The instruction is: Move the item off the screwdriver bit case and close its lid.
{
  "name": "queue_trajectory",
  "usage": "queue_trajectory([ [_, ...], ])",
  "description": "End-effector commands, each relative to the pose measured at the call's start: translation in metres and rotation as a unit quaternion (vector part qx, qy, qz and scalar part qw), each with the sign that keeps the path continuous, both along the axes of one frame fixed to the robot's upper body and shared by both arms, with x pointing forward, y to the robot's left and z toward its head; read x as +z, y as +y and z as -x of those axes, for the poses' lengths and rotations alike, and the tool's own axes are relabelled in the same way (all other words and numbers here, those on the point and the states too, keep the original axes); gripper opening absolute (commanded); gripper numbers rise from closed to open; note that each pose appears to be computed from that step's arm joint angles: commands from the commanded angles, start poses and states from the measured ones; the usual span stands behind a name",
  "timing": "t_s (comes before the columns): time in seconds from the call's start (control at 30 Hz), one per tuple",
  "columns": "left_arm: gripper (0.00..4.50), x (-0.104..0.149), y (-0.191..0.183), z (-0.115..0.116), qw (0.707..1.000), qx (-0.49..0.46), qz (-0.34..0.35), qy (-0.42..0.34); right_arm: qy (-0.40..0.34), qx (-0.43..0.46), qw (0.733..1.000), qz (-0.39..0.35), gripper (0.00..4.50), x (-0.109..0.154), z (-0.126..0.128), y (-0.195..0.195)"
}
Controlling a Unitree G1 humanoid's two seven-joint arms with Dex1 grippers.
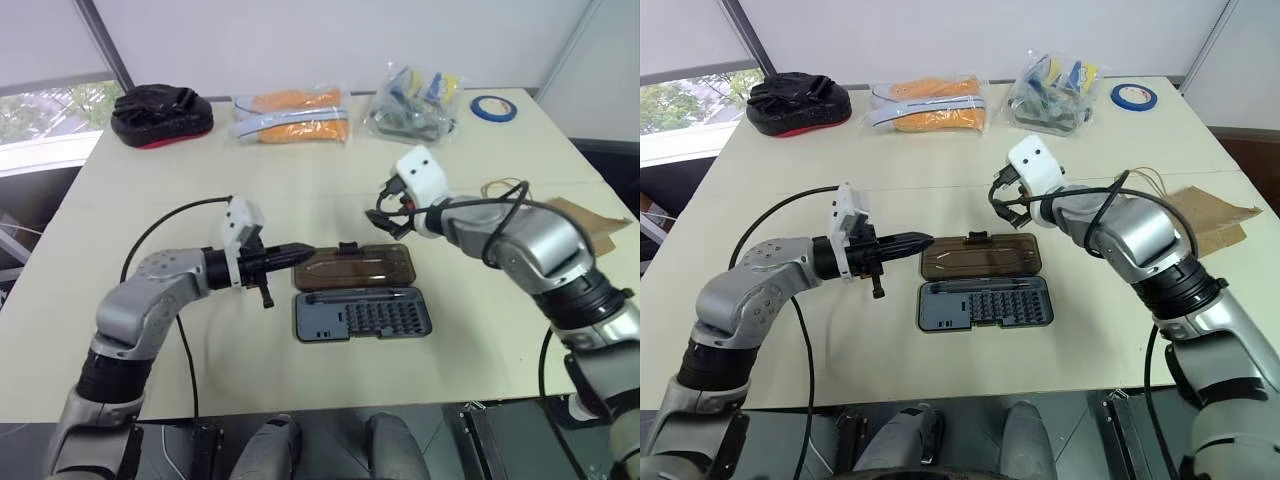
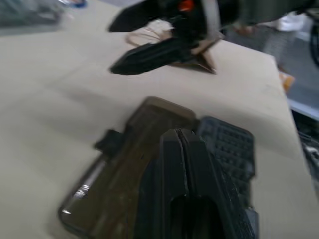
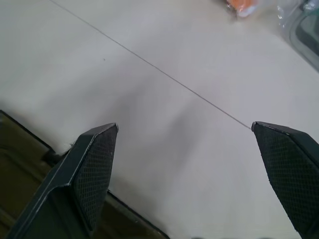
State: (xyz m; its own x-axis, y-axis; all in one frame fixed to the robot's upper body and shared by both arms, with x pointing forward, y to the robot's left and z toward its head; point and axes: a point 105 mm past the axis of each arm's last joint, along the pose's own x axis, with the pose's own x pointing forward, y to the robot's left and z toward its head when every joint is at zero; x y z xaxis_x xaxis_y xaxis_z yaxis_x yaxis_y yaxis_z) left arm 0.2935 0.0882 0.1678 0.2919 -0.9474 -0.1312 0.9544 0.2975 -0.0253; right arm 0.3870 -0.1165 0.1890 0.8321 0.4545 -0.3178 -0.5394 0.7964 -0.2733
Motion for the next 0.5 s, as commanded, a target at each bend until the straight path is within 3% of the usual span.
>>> queue_trajectory([
  [0.03,0.0,-0.014,-0.003,0.006,0.998,-0.053,-0.035,0.016,-0.019,0.009,0.994,-0.11,4.47,0.033,-0.006,0.004],
  [0.07,0.0,-0.02,-0.003,0.007,0.997,-0.063,-0.045,0.02,-0.004,0.005,0.988,-0.157,4.47,0.037,-0.008,0.004],
  [0.17,0.0,-0.034,-0.005,0.01,0.993,-0.09,-0.067,0.031,-0.009,-0.01,0.978,-0.206,4.47,0.048,-0.015,-0.001],
  [0.37,0.0,-0.045,-0.01,0.011,0.99,-0.111,-0.077,0.036,-0.04,-0.017,0.981,-0.191,4.47,0.054,-0.018,-0.005],
  [0.5,0.0,-0.059,-0.014,0.014,0.987,-0.125,-0.092,0.045,-0.025,-0.009,0.985,-0.169,4.47,0.044,-0.013,-0.005],
])
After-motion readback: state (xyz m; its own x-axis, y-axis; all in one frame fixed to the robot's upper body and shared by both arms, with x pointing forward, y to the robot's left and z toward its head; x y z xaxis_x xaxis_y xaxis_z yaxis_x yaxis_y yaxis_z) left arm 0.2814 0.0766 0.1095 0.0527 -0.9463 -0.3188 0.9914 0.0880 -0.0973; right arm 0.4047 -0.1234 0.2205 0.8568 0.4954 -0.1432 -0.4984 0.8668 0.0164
